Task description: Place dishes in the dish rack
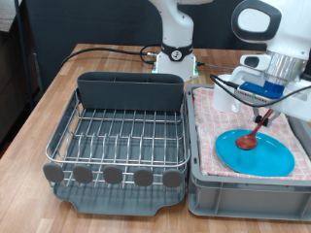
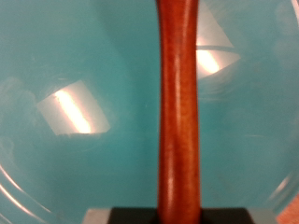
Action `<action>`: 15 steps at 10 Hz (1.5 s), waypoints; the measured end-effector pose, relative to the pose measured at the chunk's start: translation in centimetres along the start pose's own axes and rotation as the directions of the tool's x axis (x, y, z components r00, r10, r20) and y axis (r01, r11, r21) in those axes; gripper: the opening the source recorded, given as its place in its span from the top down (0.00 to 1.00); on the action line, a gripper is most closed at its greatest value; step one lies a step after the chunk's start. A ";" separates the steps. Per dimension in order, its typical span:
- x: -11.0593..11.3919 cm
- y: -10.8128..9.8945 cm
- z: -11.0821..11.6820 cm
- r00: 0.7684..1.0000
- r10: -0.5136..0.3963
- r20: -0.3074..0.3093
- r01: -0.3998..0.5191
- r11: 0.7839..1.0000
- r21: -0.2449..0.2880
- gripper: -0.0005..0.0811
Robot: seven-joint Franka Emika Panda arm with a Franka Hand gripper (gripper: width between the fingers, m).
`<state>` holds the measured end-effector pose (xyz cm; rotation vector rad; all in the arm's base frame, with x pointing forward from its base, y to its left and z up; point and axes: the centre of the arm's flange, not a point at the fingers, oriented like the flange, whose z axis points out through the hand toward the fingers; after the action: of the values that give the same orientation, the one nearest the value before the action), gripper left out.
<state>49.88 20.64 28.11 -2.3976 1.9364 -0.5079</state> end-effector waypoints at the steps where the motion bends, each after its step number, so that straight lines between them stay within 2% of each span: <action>1: 0.7 0.3 -1.0 1.000 0.026 -0.004 -0.026 1.000 -0.014 0.88; 3: 2.0 1.4 -2.7 0.994 0.107 -0.022 -0.108 0.993 -0.057 0.88; 4: 2.6 2.1 -3.5 0.985 0.168 -0.032 -0.170 0.982 -0.082 0.88; 6: 3.4 3.8 -4.9 0.970 0.239 -0.041 -0.242 0.966 -0.088 0.88; 8: 3.6 3.8 -4.8 0.967 0.250 -0.046 -0.253 0.963 -0.088 0.88; 9: 4.3 4.1 -4.7 0.956 0.286 -0.061 -0.291 0.952 -0.093 0.88; 11: 6.1 5.7 -4.9 0.923 0.376 -0.085 -0.384 0.918 -0.101 0.88; 13: 7.6 7.8 -5.0 0.881 0.463 -0.095 -0.472 0.874 -0.116 0.88; 15: 9.2 9.9 -5.0 0.847 0.522 -0.104 -0.532 0.836 -0.134 0.88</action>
<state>40.81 10.48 32.86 -1.7907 2.6146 -0.4100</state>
